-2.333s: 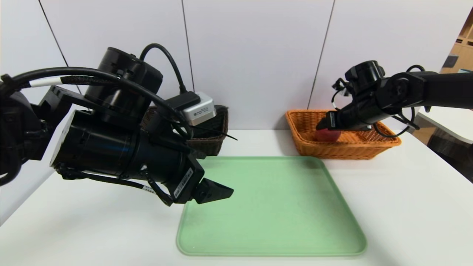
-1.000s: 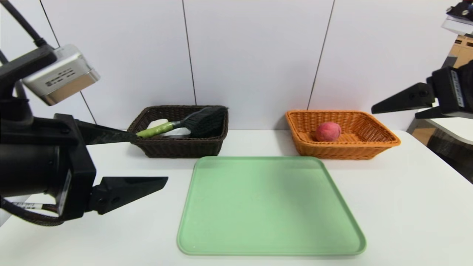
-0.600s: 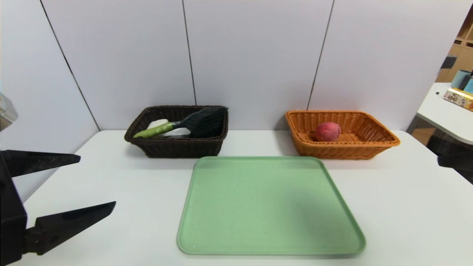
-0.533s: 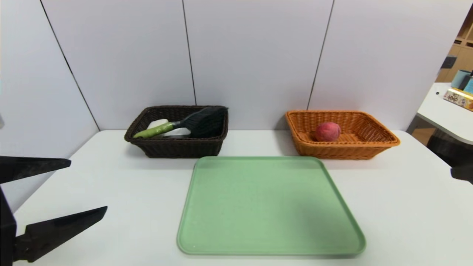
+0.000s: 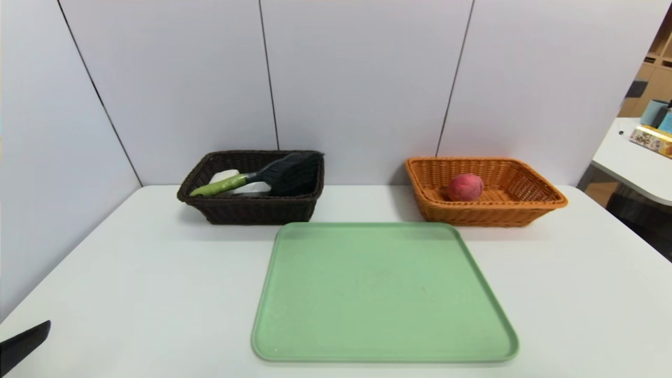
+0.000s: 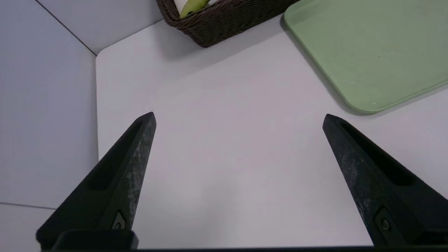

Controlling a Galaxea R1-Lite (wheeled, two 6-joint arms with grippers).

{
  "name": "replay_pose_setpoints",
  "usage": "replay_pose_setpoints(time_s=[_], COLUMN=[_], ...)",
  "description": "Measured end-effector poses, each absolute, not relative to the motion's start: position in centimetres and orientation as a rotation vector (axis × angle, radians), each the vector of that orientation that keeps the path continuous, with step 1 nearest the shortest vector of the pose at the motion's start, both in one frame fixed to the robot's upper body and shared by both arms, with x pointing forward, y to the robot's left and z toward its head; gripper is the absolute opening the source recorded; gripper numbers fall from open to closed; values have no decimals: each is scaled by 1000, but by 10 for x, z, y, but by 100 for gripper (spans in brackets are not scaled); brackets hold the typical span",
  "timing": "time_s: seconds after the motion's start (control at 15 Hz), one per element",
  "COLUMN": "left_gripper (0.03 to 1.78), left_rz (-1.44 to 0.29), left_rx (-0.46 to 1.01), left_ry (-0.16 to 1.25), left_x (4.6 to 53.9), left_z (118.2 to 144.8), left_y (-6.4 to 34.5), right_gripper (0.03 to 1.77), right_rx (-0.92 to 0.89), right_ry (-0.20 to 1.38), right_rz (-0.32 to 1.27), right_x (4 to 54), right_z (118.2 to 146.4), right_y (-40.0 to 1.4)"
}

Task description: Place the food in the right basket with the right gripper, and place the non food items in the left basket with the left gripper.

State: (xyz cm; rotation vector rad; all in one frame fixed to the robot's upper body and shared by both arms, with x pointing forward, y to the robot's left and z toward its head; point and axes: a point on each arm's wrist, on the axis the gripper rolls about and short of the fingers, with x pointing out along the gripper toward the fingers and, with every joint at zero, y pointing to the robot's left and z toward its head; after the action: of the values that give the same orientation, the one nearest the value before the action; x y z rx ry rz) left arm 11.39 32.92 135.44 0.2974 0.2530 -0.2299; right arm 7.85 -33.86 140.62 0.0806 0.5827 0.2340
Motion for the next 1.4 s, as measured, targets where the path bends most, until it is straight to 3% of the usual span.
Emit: replay_pose_setpoints(time_s=[0.67, 1.4], left_gripper=[169, 169], left_rz=[-106, -58], left_rx=[273, 215], left_ry=[174, 144], left_x=[65, 41], left_z=[1307, 1277], left_y=[337, 333], right_gripper=[169, 169], right_rx=[33, -10], right_ry=[445, 378], right_rz=[118, 86], right_x=[-4, -25], right_z=[1356, 1312], right_y=[-340, -338])
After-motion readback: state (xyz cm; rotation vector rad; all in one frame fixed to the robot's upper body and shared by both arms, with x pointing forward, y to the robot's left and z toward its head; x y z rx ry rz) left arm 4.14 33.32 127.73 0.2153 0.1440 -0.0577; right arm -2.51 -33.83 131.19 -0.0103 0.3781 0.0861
